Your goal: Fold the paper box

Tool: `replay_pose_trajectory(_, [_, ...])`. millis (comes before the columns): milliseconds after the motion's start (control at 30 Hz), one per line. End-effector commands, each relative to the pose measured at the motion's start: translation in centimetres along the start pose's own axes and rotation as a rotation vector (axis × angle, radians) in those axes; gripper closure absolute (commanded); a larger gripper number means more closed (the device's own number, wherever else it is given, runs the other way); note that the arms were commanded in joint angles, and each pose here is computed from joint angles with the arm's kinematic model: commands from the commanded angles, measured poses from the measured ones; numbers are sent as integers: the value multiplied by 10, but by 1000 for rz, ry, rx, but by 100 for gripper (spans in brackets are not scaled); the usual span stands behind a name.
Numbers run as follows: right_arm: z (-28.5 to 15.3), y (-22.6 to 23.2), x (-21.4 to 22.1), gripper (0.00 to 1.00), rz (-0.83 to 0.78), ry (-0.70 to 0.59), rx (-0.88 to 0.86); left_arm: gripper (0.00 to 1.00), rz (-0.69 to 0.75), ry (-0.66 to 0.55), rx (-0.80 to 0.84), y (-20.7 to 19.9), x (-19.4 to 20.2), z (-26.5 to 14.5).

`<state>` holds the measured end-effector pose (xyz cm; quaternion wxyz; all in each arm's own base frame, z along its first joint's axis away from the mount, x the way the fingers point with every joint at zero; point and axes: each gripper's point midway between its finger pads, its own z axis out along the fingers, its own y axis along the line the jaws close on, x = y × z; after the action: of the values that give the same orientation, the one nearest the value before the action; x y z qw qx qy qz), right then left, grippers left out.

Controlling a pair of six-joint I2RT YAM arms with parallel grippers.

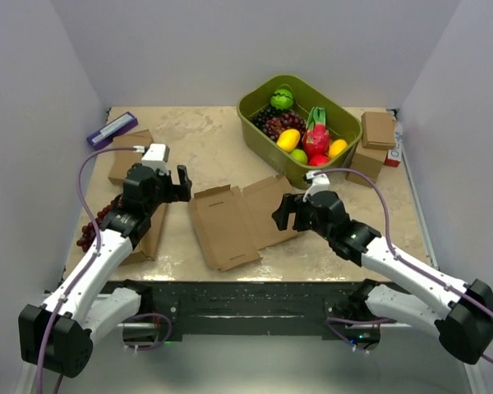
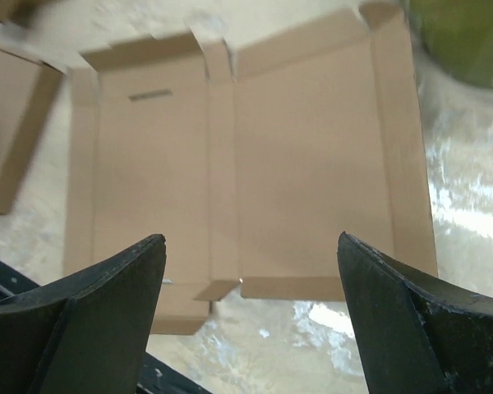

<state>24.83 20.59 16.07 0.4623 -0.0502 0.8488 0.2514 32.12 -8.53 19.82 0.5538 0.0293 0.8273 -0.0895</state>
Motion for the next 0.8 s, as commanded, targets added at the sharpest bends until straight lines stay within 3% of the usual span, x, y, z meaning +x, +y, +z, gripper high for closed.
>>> replay_pose_trajectory(0, [8,-23,12,11,32,18,139,0,-144,54,18,-9,12,-5])
replay_pose_trajectory(200, [15,-43,7,10,-29,37,280,0,-144,94,15,-7,32,-7])
replay_pose_trajectory(300, [14,-42,5,10,-37,44,285,0,-179,187,29,-11,57,-4])
replay_pose_trajectory(367, [13,-40,5,10,-20,38,271,0,-301,300,67,-25,89,-8])
replay_pose_trajectory(433, [12,-40,5,10,3,16,258,0,-403,328,114,-37,106,-11])
replay_pose_trajectory(467, [12,-37,5,10,9,9,242,0,-500,374,132,-43,133,-18])
replay_pose_trajectory(567, [16,-28,4,10,26,3,195,0,-618,338,123,-43,153,-20])
replay_pose_trajectory(767, [16,-21,-9,11,6,0,186,0,-667,303,123,-41,157,-21])
